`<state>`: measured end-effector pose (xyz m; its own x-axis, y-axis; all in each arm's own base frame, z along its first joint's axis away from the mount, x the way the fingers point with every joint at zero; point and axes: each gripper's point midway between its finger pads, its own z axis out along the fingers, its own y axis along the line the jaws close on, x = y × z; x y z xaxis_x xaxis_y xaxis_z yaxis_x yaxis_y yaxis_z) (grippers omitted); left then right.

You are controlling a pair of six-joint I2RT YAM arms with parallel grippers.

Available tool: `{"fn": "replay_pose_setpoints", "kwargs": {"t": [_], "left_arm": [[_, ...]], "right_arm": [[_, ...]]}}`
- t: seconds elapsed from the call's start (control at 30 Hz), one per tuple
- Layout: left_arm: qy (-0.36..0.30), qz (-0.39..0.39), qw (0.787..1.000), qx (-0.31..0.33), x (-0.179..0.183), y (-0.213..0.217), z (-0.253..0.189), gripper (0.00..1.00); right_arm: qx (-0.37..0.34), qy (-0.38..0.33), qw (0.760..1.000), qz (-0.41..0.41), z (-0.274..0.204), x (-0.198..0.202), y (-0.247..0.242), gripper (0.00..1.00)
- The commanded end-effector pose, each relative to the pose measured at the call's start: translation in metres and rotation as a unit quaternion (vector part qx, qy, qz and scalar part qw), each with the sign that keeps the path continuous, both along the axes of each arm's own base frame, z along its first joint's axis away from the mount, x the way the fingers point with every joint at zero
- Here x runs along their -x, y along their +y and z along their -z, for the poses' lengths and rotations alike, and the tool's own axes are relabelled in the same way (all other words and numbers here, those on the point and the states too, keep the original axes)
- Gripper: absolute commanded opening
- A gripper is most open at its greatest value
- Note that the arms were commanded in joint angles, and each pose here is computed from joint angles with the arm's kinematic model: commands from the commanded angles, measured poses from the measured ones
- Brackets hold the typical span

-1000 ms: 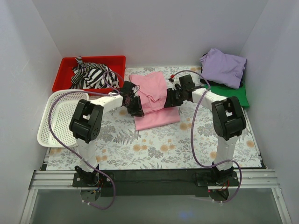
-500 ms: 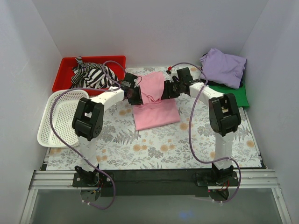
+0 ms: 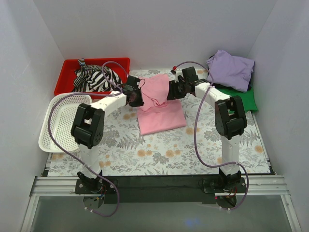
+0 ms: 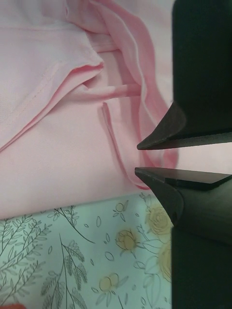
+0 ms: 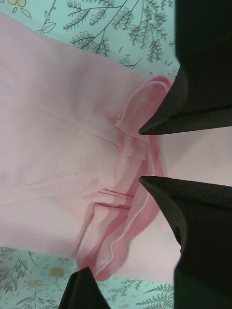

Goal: Fold and stack the t-shirts
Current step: Fold the tshirt

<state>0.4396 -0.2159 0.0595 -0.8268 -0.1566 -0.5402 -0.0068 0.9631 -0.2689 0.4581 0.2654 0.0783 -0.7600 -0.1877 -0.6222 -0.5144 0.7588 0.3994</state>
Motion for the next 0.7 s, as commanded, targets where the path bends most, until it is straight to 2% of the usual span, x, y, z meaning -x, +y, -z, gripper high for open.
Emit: {"fn": "replay_pose_setpoints", "kwargs": {"t": [0.0, 0.1, 0.17, 0.23, 0.3, 0.5, 0.67], "left_arm": [[-0.086, -0.014, 0.996, 0.019, -0.006, 0.005, -0.065, 0.20], [-0.087, 0.006, 0.995, 0.050, 0.008, -0.001, -0.078, 0.21], [-0.077, 0.060, 0.990, 0.100, 0.025, -0.022, -0.089, 0.21], [-0.050, 0.107, 0.983, 0.142, 0.044, -0.038, -0.085, 0.22], [-0.023, 0.121, 0.979, 0.160, 0.054, -0.044, -0.073, 0.22], [0.051, 0.119, 0.980, 0.153, 0.065, -0.046, -0.018, 0.22], [0.030, 0.073, 0.991, 0.110, 0.041, -0.034, -0.001, 0.20]], "right_arm": [[-0.001, -0.056, 0.998, -0.005, -0.049, 0.005, -0.006, 0.46], [0.004, -0.056, 0.998, -0.008, -0.047, 0.017, -0.011, 0.46], [0.002, -0.051, 0.999, -0.008, -0.046, 0.022, -0.012, 0.46], [0.002, -0.041, 0.999, -0.010, -0.041, 0.029, -0.014, 0.46], [0.002, -0.035, 0.999, -0.011, -0.036, 0.032, -0.014, 0.46], [0.005, -0.011, 1.000, -0.011, -0.017, 0.035, -0.014, 0.46], [0.008, 0.000, 1.000, -0.016, 0.000, 0.029, -0.011, 0.46]]}}
